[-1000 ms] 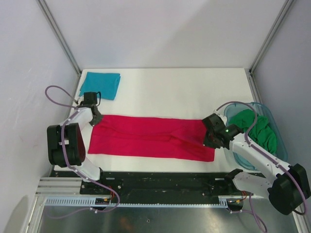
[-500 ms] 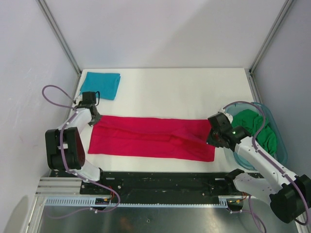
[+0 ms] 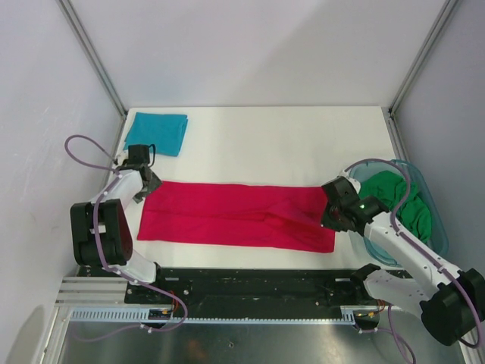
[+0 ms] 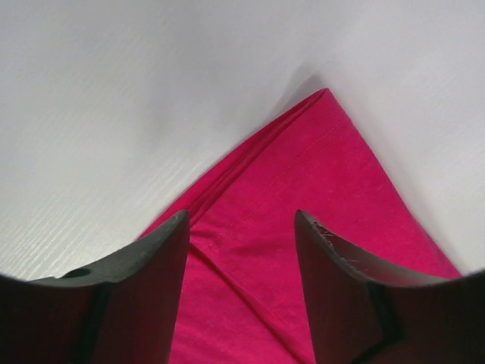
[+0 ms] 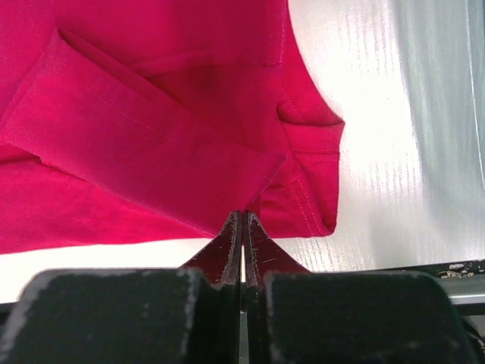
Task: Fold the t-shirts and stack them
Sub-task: Fold the other side of the tshirt into a rectangle
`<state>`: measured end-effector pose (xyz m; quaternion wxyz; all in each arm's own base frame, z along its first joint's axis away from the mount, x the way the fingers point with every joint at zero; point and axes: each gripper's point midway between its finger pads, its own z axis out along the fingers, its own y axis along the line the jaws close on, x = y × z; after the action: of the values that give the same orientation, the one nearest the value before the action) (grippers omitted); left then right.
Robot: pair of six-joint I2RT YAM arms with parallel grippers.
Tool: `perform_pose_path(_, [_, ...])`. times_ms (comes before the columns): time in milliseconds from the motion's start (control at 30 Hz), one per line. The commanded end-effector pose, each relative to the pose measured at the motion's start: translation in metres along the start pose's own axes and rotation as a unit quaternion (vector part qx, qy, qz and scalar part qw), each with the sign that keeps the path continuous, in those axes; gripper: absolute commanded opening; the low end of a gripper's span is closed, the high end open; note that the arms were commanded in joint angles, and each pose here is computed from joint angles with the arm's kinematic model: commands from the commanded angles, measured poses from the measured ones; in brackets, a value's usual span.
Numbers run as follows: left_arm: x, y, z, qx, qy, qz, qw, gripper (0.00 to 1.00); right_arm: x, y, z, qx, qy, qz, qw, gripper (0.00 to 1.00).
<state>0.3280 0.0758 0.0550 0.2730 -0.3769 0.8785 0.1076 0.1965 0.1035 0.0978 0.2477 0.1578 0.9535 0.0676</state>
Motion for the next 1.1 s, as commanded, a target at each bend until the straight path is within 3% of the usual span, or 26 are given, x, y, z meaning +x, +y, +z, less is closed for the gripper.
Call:
perform_pose_path(0, [-0.02, -0.001, -0.013, 0.012, -0.032, -0.018, 0.999, 0.64, 0.001, 0.007, 0.002, -0.009, 0.003, -0.009, 1.0, 0.0])
perform_pose_path(100, [-0.027, -0.008, -0.012, 0.022, -0.031, -0.011, 0.999, 0.59, 0.002, 0.012, 0.004, -0.017, 0.004, -0.017, 1.0, 0.0])
perform_pose_path(333, [-0.03, -0.032, 0.007, 0.041, -0.003, -0.004, 0.999, 0.36, 0.001, 0.022, 0.01, -0.032, 0.0, -0.033, 0.999, 0.0])
perform_pose_path(500, [-0.028, -0.041, 0.015, 0.05, 0.011, 0.005, 0.999, 0.27, 0.004, 0.027, 0.016, -0.036, 0.006, -0.044, 0.998, 0.0])
perform_pose_path(633, [-0.021, -0.041, 0.019, 0.049, 0.022, 0.003, 0.999, 0.26, 0.013, 0.026, 0.021, -0.034, 0.018, -0.053, 0.998, 0.01])
perform_pose_path(800, [-0.019, -0.044, 0.015, 0.063, 0.026, 0.008, 0.998, 0.27, 0.022, 0.017, 0.023, -0.02, 0.026, -0.056, 0.998, 0.2])
perform_pose_path(933, [-0.02, -0.051, 0.007, 0.086, 0.029, 0.012, 0.996, 0.32, 0.005, 0.03, 0.007, -0.057, -0.011, -0.045, 0.997, 0.39])
perform_pose_path(1067, [-0.016, -0.061, -0.001, 0.114, 0.036, 0.026, 0.992, 0.37, -0.021, 0.051, -0.003, -0.086, -0.054, -0.039, 0.994, 0.43])
